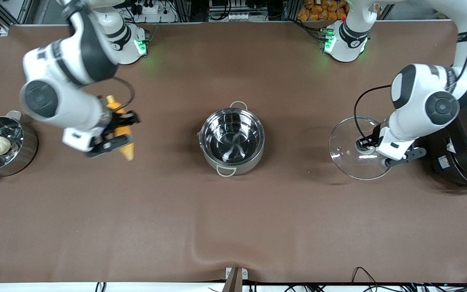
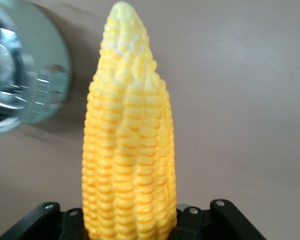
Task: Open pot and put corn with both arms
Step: 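Set the lid on the table with the left gripper while the right carries the corn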
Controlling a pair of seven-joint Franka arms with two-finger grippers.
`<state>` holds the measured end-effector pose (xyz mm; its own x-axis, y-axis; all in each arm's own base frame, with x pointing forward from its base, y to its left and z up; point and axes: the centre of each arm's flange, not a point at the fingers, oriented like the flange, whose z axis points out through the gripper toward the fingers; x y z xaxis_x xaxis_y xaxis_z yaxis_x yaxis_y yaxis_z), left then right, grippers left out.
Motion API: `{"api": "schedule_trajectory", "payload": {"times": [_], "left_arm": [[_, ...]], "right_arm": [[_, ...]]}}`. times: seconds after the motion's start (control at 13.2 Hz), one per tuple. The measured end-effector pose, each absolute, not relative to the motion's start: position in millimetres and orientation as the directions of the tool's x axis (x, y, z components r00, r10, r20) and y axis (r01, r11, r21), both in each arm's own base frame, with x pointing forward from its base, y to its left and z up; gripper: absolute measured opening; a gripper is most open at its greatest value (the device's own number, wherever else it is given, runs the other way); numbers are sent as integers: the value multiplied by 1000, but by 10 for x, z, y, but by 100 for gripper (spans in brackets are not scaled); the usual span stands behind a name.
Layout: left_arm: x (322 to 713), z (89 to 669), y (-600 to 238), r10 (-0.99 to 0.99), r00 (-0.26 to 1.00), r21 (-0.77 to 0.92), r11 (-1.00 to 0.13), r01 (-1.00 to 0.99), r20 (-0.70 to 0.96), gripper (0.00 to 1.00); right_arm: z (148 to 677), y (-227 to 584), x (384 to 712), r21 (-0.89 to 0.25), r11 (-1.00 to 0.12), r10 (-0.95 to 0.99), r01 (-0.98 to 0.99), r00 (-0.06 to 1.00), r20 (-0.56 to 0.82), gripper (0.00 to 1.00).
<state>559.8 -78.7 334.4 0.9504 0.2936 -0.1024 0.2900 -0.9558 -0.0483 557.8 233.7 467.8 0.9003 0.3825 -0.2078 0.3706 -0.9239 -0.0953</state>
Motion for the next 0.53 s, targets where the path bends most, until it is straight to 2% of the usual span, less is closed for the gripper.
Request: {"api": "schedule_trajectory", "payload": {"times": [0.23,0.53], "left_arm": [[5391,2944,-711,275,958,-33,-961,274,-82,50],[5282,2523,-440,258,964,-13,-966,257,-65,50]], "right_arm": [[4589,3237,5424,-90,-911,413,403,888,-204,5],[4149,3866,5552,-112,-903,429,414,884,-185,5]]}}
